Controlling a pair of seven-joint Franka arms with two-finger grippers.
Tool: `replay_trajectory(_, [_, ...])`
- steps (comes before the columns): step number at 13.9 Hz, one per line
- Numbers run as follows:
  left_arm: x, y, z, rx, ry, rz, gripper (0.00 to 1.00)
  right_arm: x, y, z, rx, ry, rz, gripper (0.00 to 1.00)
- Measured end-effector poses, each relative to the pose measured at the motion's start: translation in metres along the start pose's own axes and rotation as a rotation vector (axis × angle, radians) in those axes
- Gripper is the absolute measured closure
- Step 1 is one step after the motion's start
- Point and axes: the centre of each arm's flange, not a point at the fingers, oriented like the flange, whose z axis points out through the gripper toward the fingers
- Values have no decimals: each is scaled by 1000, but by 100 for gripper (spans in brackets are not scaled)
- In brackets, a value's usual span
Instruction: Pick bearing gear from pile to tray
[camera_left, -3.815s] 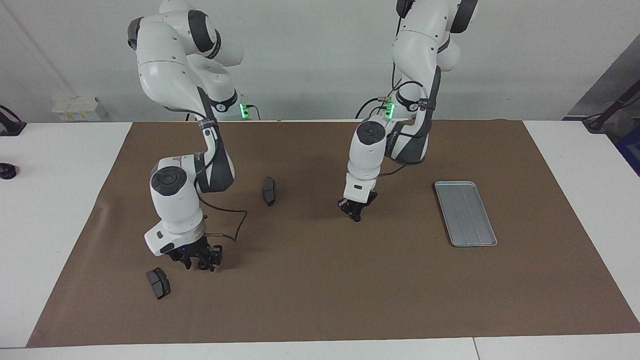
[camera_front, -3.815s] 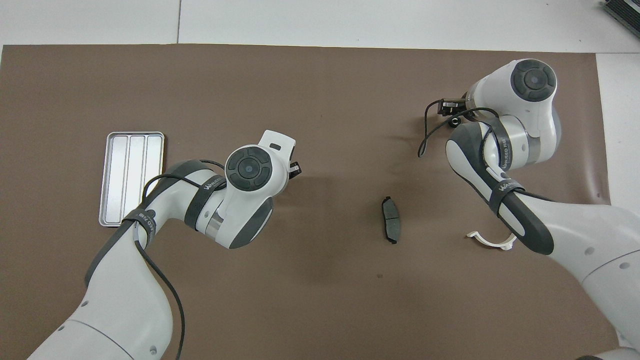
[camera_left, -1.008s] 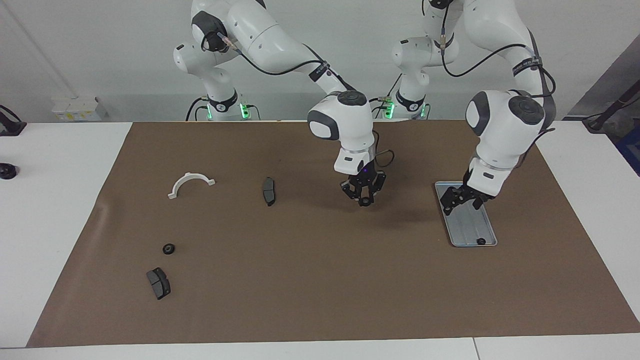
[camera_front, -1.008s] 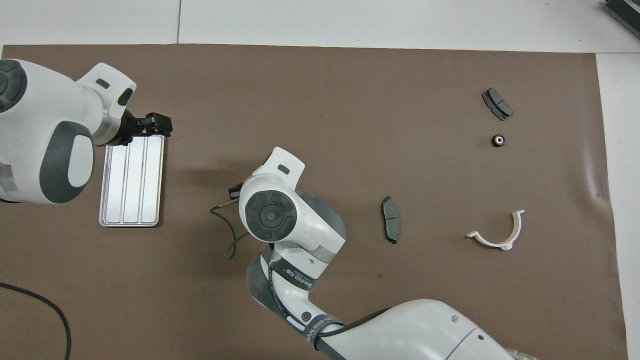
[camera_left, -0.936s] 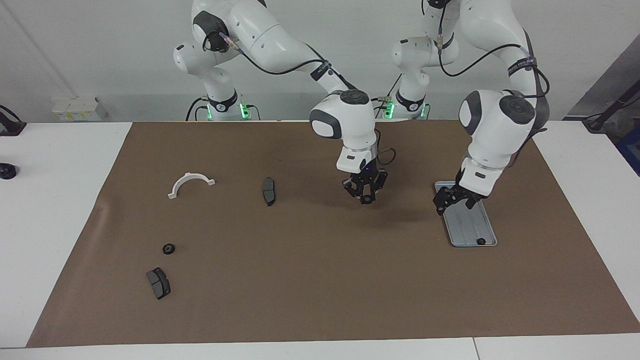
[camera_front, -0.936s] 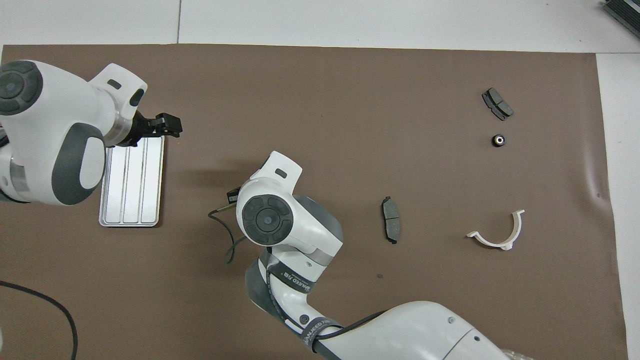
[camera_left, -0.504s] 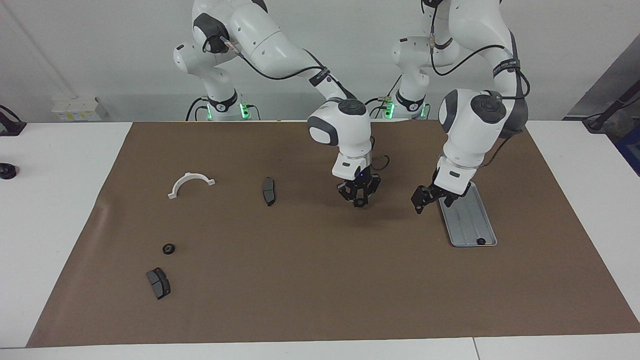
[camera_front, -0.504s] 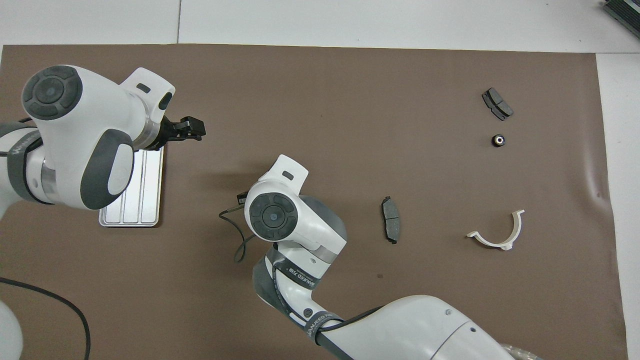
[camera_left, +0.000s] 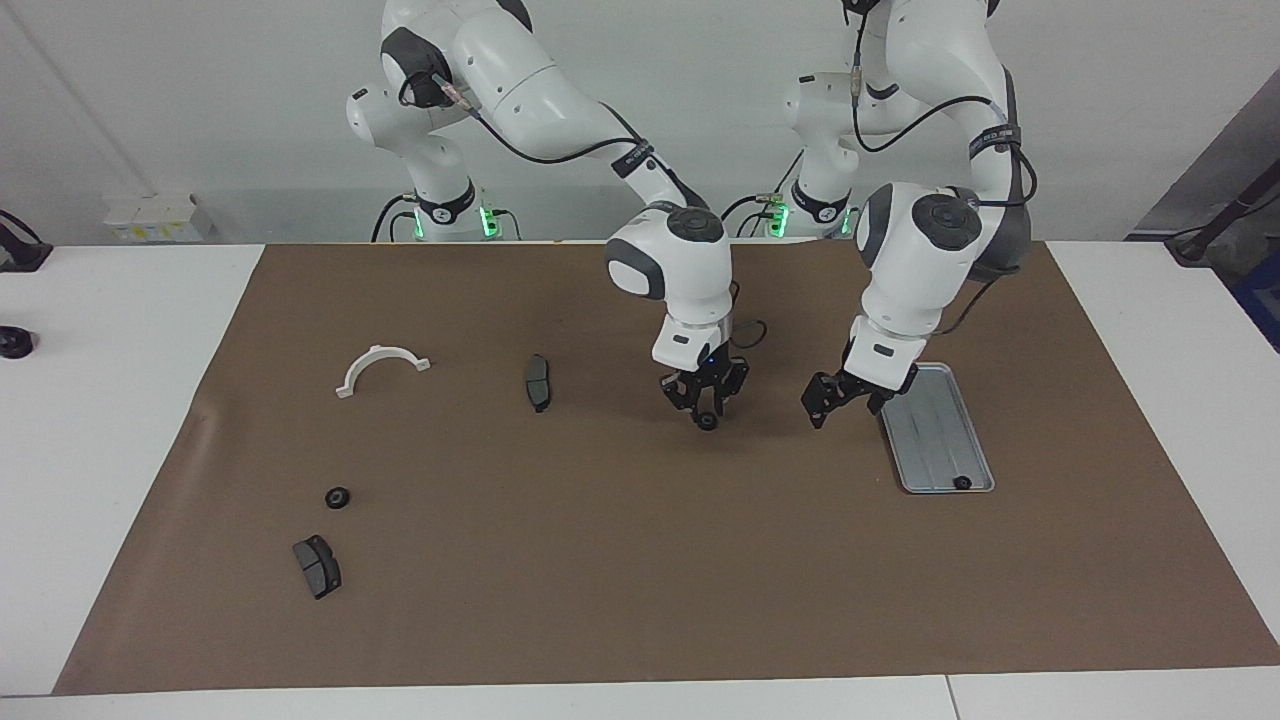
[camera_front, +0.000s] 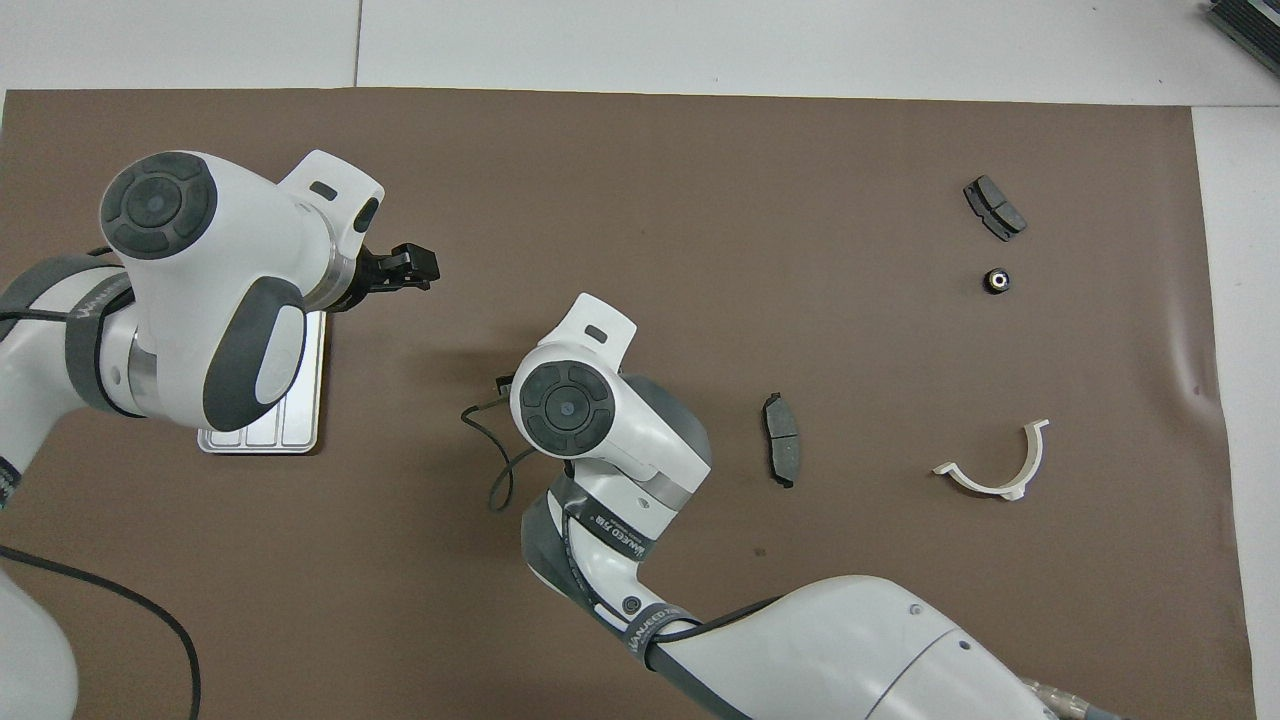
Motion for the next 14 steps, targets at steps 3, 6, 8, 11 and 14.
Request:
replay_trajectory(3, [-4, 10, 2, -9, 10, -40, 0, 4, 9, -2, -19, -14, 13, 57])
replay_trajectory(6, [-22, 48, 29, 3, 20, -77, 0, 35, 67, -21, -54, -9, 58, 57])
replay_trajectory(8, [-40, 78, 60, 43, 28, -113, 0, 59, 131, -29, -79, -2, 92, 57])
replay_trajectory(11, [-82, 128, 90, 67, 10, -183, 0, 81, 242, -25, -122, -17, 134, 56])
replay_trajectory(14, [-120, 157, 105, 66, 2, -211, 6, 75, 343, -18, -177, -113, 200, 52])
